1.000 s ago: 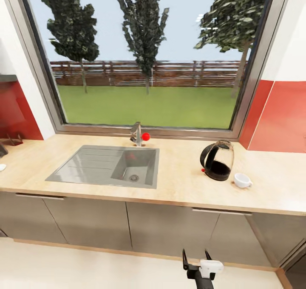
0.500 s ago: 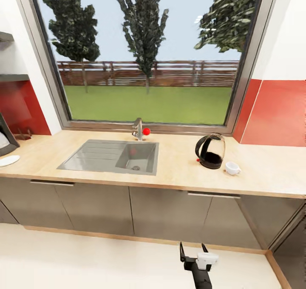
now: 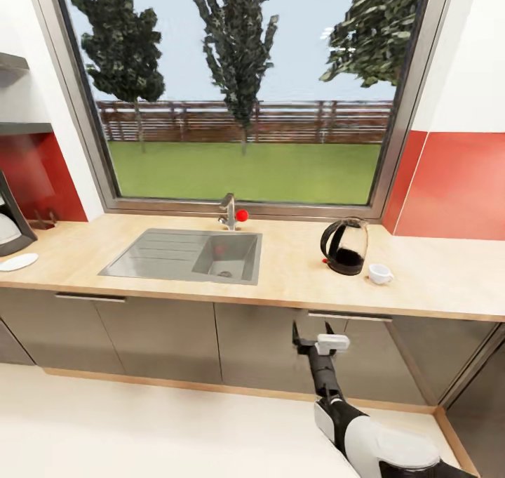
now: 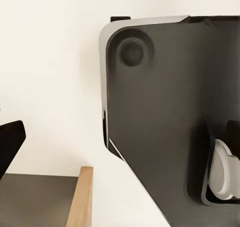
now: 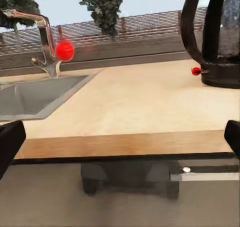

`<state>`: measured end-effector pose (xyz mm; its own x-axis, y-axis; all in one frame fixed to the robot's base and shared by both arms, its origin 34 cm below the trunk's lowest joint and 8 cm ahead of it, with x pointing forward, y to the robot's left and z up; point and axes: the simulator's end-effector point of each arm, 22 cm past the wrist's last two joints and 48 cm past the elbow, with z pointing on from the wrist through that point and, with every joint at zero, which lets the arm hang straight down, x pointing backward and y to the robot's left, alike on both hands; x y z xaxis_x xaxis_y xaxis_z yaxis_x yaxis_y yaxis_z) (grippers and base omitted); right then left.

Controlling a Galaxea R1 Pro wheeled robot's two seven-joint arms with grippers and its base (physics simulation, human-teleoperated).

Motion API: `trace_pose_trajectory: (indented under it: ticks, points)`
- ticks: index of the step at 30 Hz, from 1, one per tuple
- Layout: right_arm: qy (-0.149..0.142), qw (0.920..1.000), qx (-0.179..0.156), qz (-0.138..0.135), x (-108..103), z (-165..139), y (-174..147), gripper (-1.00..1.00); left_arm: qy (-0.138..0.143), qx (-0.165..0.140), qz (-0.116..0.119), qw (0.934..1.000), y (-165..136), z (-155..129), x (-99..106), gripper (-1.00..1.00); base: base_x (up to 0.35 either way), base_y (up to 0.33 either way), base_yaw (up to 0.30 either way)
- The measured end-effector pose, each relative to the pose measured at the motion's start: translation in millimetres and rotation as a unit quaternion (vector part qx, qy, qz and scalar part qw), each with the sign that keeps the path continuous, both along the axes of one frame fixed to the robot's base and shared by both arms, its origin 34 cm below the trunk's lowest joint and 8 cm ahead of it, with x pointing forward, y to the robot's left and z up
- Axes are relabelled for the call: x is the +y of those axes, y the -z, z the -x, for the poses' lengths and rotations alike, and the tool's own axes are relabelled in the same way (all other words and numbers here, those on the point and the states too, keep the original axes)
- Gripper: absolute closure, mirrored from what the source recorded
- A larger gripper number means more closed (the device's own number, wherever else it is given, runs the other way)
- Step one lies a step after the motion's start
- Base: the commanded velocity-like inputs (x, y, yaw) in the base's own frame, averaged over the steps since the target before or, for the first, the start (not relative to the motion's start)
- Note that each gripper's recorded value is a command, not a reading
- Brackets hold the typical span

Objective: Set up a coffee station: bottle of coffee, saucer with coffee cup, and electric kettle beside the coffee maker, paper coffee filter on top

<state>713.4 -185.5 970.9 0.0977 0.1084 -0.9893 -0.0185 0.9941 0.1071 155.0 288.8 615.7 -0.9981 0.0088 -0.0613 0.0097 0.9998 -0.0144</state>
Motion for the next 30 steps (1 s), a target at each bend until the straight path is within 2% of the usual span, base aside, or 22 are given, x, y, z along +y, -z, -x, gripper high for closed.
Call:
trace_pose_trajectory:
  ticks: [9,12,15,17,19,21,23,30]
  points:
    - [0.001,0.9985,-0.055,-0.001,0.0,-47.8,-66.9,-1.00,0.004,-0.003,-0.002,1.0000,-0.3,-1.3,3.3,-1.00,0.000,0.000,0.000]
    - [0.011,0.9976,-0.069,-0.004,-4.7,-61.3,-87.6,-1.00,0.008,-0.003,-0.001,1.0000,-0.3,-0.9,3.2,-1.00,0.000,0.000,0.000]
    - [0.036,0.9976,-0.058,-0.010,-16.6,-79.3,-101.2,-1.00,0.010,-0.001,-0.002,0.9999,-0.3,0.9,3.6,-1.00,0.000,0.000,0.000]
    - [0.056,0.9977,-0.034,-0.014,-26.5,-91.7,-103.3,-1.00,0.011,0.001,-0.001,0.9999,-0.2,2.8,3.4,-1.00,0.000,0.000,0.000]
    - [0.062,0.9978,-0.022,-0.013,-29.4,-99.2,-106.2,-1.00,0.011,0.005,-0.001,0.9999,-0.2,5.0,3.7,-1.00,0.000,0.000,0.000]
    - [0.063,0.9978,-0.020,-0.011,-29.9,-106.9,-115.2,-1.00,0.011,0.007,-0.001,0.9999,-0.2,6.5,4.2,-1.00,0.000,0.000,0.000]
    - [0.053,0.9982,-0.030,0.004,-25.4,-118.2,-134.7,-1.00,0.011,0.008,-0.002,0.9999,-0.2,7.2,4.3,-1.00,0.000,0.000,0.000]
    - [0.053,0.9979,-0.033,0.018,-32.7,-121.6,-140.0,-1.00,0.009,0.008,-0.005,0.9999,-0.5,7.7,9.7,-1.00,0.018,0.000,0.000]
